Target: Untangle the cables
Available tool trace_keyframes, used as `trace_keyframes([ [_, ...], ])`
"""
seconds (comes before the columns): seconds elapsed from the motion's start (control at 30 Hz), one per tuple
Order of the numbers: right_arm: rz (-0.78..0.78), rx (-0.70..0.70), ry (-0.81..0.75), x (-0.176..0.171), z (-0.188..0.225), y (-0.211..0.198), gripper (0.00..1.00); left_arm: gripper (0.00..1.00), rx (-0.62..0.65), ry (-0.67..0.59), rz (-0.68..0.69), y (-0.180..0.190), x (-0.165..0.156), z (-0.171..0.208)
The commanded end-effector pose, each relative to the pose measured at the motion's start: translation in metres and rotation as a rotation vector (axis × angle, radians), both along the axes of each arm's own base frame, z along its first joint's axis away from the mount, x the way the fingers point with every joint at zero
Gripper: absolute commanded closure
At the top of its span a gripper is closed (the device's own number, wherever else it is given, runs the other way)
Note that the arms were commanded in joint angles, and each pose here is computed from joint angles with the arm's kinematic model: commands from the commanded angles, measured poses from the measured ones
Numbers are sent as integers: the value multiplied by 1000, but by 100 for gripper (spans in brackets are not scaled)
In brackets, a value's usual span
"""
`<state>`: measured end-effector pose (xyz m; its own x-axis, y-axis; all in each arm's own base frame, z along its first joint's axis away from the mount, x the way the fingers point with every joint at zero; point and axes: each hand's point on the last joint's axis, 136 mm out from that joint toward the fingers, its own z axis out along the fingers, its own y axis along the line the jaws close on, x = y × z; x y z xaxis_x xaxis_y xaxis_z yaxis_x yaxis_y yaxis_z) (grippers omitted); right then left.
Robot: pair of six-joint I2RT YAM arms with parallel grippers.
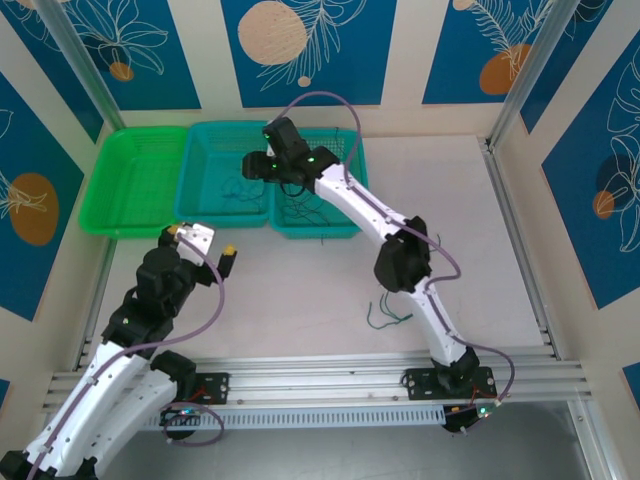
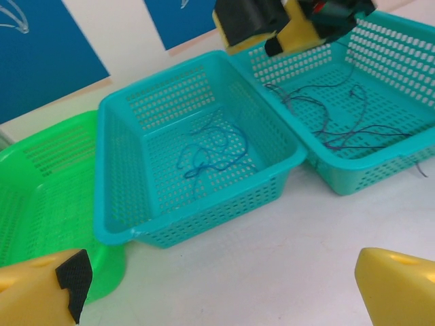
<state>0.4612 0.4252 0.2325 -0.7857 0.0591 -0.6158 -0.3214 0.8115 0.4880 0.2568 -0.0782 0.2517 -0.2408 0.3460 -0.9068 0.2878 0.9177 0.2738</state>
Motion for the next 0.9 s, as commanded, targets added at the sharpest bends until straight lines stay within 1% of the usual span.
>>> trace_keyframes([
  [0.0, 18, 42, -111, -33, 73, -42, 39, 1, 7, -10, -127, -17, -8, 4],
  [0.03, 8, 42, -121, -42, 76, -55, 38, 1, 8, -10, -159, -21, -10, 3],
  [0.13, -49, 41, -145, -77, 81, -103, 35, 1, -3, -28, -317, -45, -22, 3],
  [0.2, -113, 47, -157, -102, 78, -140, 33, 1, -44, -53, -447, -65, -33, 7],
  [0.23, -141, 50, -160, -113, 75, -156, 33, 0, -71, -60, -486, -71, -37, 10],
  [0.3, -231, 47, -153, -137, 61, -197, 32, 0, -176, -49, -538, -84, -41, 19],
  [0.37, -332, 43, -138, -162, 46, -239, 31, 1, -300, 10, -587, -99, -43, 29],
  [0.43, -446, 41, -97, -187, 24, -280, 30, 4, -483, 142, -560, -110, -38, 43],
  [0.5, -559, 43, -48, -210, -2, -320, 29, 4, -647, 309, -531, -125, -33, 44],
  [0.57, -656, 38, -16, -227, -23, -352, 29, 5, -730, 439, -506, -139, -33, 39],
  [0.67, -783, 41, 75, -244, -53, -387, 29, 5, -753, 549, -473, -165, -36, 25],
  [0.77, -827, 82, 195, -247, -80, -397, 29, 6, -754, 626, -451, -197, -41, 6],
  [0.87, -842, 92, 333, -243, -106, -401, 29, 6, -722, 675, -446, -237, -49, -15],
])
